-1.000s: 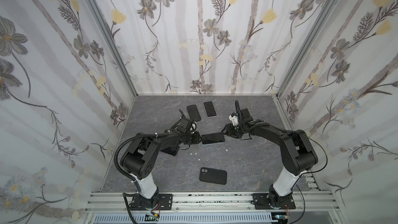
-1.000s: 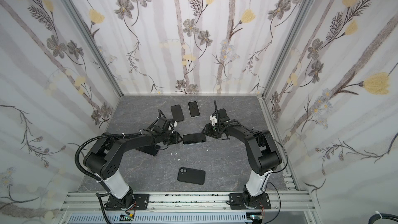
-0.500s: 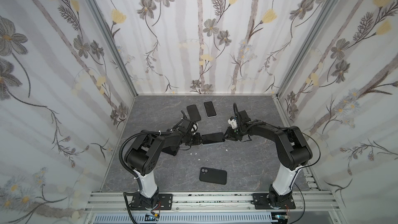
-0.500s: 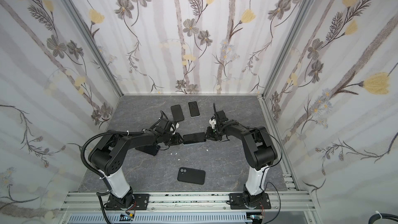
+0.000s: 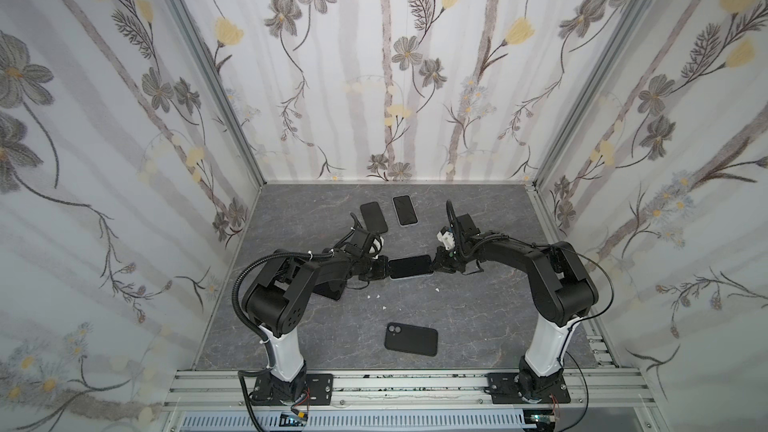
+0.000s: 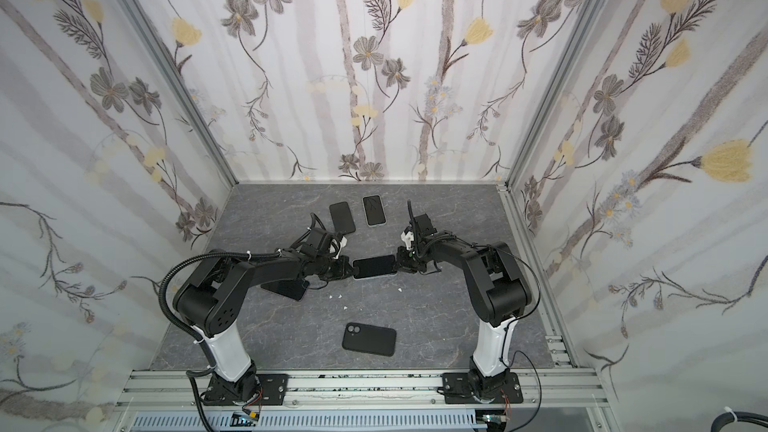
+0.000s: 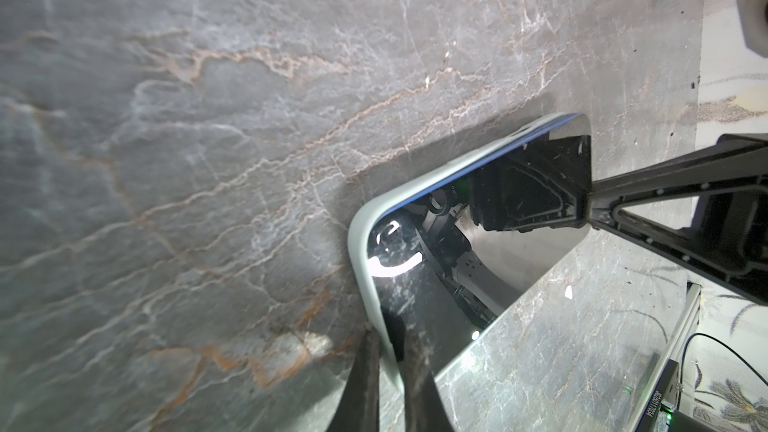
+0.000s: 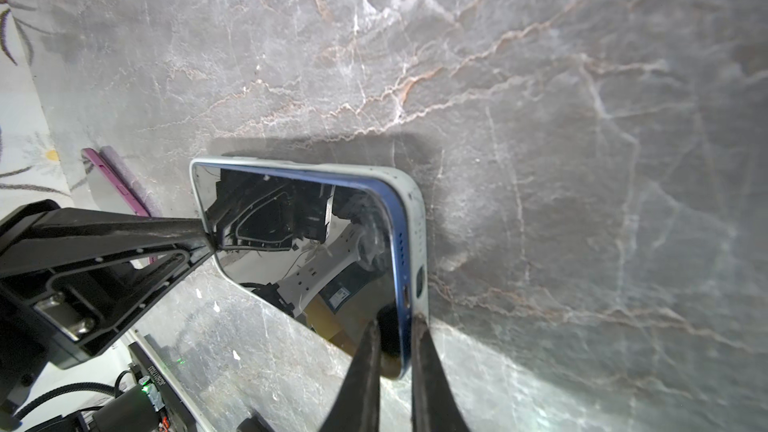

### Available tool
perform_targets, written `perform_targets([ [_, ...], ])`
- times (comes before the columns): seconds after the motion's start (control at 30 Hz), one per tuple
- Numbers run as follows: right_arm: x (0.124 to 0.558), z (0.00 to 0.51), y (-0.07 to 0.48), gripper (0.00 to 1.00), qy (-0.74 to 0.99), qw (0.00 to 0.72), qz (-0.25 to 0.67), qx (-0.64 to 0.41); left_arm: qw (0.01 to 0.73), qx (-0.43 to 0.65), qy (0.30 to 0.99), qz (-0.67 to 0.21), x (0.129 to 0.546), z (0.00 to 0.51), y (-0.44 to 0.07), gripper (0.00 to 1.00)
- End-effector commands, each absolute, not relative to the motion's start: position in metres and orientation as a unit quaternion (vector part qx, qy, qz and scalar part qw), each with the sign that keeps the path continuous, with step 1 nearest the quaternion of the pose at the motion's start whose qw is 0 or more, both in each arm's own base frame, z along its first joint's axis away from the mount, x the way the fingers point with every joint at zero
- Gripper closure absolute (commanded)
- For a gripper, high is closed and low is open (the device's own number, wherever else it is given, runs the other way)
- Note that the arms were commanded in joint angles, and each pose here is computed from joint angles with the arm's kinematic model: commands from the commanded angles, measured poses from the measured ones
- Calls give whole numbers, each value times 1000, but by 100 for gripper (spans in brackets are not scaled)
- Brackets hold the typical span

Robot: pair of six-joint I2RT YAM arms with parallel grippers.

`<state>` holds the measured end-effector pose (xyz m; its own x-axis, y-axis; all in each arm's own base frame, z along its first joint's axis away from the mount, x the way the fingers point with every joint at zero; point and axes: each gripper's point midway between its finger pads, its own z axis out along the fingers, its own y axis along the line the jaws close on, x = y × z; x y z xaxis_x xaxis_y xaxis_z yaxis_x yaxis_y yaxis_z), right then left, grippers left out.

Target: Put the phone into the phone case

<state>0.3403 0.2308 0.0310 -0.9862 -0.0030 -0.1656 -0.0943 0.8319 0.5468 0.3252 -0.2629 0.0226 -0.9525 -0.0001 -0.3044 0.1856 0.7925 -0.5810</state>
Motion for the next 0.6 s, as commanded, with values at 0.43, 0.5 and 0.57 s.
perform_targets([
  [0.43,349,51,218,74,964,99,241,-54,168,36,947,-271,344,33,-250,72],
  [0.5,352,51,218,77,964,99,243,-55,167,36,946,-274,347,33,-252,72],
  [0.57,354,49,220,79,963,97,245,-57,165,37,946,-277,348,32,-254,72],
])
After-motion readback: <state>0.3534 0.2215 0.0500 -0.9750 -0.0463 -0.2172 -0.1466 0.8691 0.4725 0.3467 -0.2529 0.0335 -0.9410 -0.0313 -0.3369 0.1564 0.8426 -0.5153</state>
